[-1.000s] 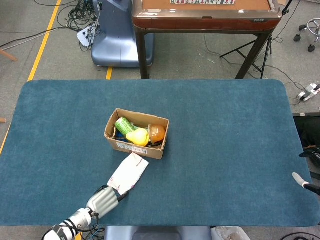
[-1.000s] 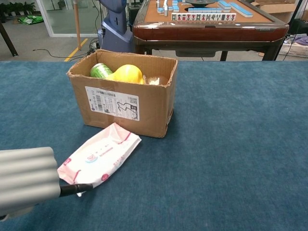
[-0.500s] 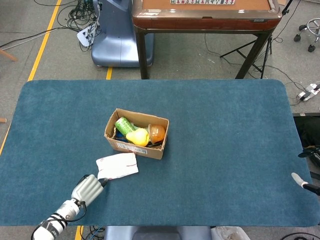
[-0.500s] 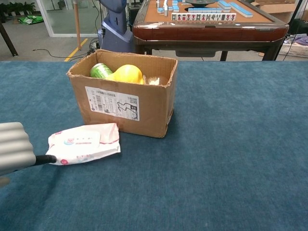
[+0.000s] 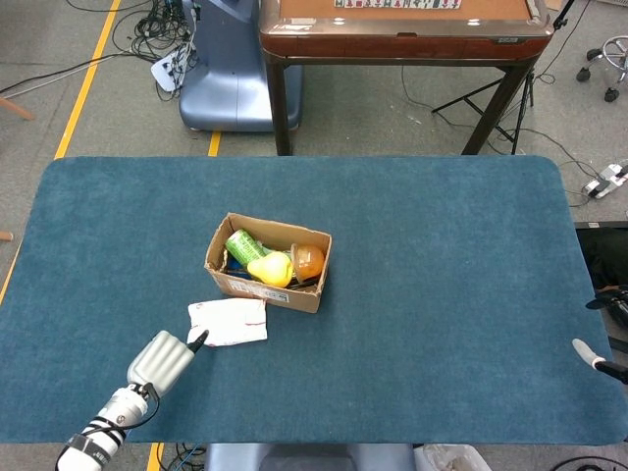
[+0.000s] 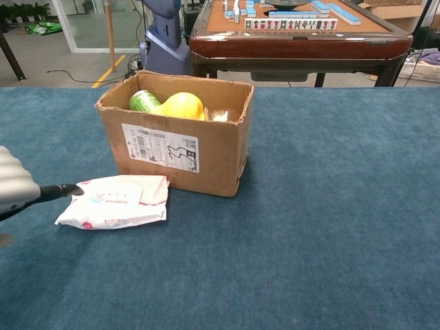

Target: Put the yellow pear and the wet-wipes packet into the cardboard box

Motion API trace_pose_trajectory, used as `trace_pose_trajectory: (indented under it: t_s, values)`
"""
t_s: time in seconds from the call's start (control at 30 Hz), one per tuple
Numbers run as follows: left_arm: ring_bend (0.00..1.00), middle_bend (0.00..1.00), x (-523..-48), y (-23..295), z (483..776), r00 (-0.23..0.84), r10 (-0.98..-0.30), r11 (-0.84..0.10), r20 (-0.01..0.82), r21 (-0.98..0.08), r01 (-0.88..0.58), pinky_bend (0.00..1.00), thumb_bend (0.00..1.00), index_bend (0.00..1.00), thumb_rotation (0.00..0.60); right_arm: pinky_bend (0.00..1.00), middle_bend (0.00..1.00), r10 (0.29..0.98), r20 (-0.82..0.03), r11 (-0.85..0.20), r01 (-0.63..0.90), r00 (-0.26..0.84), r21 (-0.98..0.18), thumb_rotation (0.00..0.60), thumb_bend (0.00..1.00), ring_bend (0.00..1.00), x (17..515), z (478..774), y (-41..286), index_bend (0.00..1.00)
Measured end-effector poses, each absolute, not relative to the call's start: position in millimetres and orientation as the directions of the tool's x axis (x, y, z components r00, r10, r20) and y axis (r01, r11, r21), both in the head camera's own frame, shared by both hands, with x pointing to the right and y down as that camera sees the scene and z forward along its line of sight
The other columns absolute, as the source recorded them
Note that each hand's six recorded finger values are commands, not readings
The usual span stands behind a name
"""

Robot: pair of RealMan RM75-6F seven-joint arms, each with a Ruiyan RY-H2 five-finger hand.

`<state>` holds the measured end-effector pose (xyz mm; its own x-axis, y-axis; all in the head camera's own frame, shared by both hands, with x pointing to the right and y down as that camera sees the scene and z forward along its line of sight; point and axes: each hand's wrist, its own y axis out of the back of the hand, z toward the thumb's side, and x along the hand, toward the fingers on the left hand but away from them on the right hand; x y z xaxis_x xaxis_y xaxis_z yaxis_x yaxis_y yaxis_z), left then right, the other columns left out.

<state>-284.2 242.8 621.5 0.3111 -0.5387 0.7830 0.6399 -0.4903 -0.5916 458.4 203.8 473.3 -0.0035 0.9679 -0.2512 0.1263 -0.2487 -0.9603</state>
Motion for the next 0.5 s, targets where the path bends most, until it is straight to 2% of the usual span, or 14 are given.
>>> trace_pose_trajectory:
  t_s: [0.07, 0.17, 0.23, 0.43, 0.5]
  values:
    - [0.41, 0.3, -280.3, 237.5, 619.9, 0.313, -0.554, -0.523, 0.771, -0.615, 0.59, 0.69, 0.32, 0.07, 0.6, 0.25, 0.35, 0.968, -0.252, -0.249, 0.126, -0.002, -0.96, 0.6, 0.03, 0.23, 458.0, 473.3, 204.0, 0.43]
    - [0.24, 0.1, -273.3, 231.4, 620.5, 0.315, -0.568, -0.563, 0.76, -0.638, 0.524, 0.58, 0.31, 0.08, 0.6, 0.25, 0.35, 0.968, -0.25, -0.249, 0.127, 0.003, -0.96, 0.6, 0.03, 0.23, 456.7, 472.9, 204.4, 0.43]
    - [0.17, 0.02, -268.8, 227.6, 622.1, 0.316, -0.572, -0.587, 0.757, -0.647, 0.488, 0.52, 0.31, 0.08, 0.6, 0.25, 0.35, 0.969, -0.246, -0.245, 0.128, 0.006, -0.961, 0.6, 0.03, 0.23, 455.8, 471.7, 204.8, 0.43]
    - [0.02, 0.0, -255.7, 214.3, 629.8, 0.315, -0.578, -0.641, 0.753, -0.658, 0.395, 0.37, 0.3, 0.09, 0.6, 0.25, 0.35, 0.972, -0.234, -0.233, 0.134, 0.01, -0.963, 0.6, 0.03, 0.23, 454.8, 467.2, 205.8, 0.43]
    - [0.0, 0.0, -253.2, 211.6, 633.0, 0.307, -0.575, -0.657, 0.758, -0.652, 0.378, 0.32, 0.29, 0.09, 0.6, 0.25, 0.35, 0.973, -0.231, -0.231, 0.137, 0.013, -0.963, 0.6, 0.03, 0.23, 454.3, 466.0, 206.2, 0.43]
